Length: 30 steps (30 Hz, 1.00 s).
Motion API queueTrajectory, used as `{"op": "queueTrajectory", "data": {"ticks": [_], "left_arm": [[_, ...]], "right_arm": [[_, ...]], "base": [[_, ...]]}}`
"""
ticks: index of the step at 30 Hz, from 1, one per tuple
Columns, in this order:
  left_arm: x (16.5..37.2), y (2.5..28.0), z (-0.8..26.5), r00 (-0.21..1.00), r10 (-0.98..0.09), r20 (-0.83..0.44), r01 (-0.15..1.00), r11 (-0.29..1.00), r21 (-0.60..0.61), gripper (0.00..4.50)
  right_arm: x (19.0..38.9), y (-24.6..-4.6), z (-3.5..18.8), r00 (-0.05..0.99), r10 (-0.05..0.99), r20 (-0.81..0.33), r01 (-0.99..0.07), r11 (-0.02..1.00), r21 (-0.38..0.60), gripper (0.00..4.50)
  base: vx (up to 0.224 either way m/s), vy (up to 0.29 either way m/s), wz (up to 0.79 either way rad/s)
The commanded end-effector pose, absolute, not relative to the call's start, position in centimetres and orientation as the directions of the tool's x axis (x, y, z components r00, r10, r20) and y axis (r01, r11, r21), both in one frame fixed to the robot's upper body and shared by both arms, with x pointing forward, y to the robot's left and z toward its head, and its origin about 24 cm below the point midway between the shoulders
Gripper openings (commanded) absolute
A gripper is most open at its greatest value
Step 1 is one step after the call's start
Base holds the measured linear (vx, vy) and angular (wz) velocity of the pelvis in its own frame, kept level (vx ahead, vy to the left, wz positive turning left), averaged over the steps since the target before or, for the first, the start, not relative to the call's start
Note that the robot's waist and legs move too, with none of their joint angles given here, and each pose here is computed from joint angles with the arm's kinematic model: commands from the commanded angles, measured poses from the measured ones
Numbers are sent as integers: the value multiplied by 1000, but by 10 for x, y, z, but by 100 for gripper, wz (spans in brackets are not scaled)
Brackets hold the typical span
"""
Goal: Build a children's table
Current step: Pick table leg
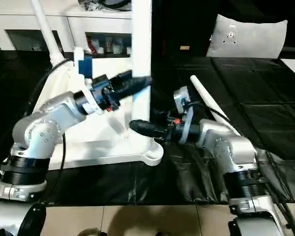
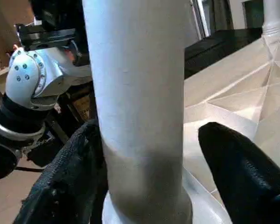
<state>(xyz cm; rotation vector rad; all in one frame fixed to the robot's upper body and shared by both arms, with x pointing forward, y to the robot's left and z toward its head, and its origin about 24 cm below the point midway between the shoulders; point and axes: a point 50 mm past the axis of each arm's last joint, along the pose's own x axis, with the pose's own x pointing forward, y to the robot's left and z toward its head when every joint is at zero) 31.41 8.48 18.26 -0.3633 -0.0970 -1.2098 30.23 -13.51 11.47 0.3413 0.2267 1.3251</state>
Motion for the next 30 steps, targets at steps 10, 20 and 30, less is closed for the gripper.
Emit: {"op": "queueTrajectory", "data": {"ticks": [10, 20, 30], "left_arm": [[310, 77, 183, 337, -903, 265, 937, 295, -186, 184], [312, 78, 181, 385, -880, 279, 919, 336, -208, 184], [318, 75, 173, 509, -833, 217, 860, 501, -93, 300]], "right_arm": [[301, -127, 111, 218, 976, 7, -907, 200, 370, 229], [299, -118, 106, 225, 974, -17, -907, 216, 362, 193], [314, -109, 108, 436, 900, 3, -876, 423, 232, 191]], "base": [[0, 0, 0], [0, 0, 0], [0, 0, 0]]}}
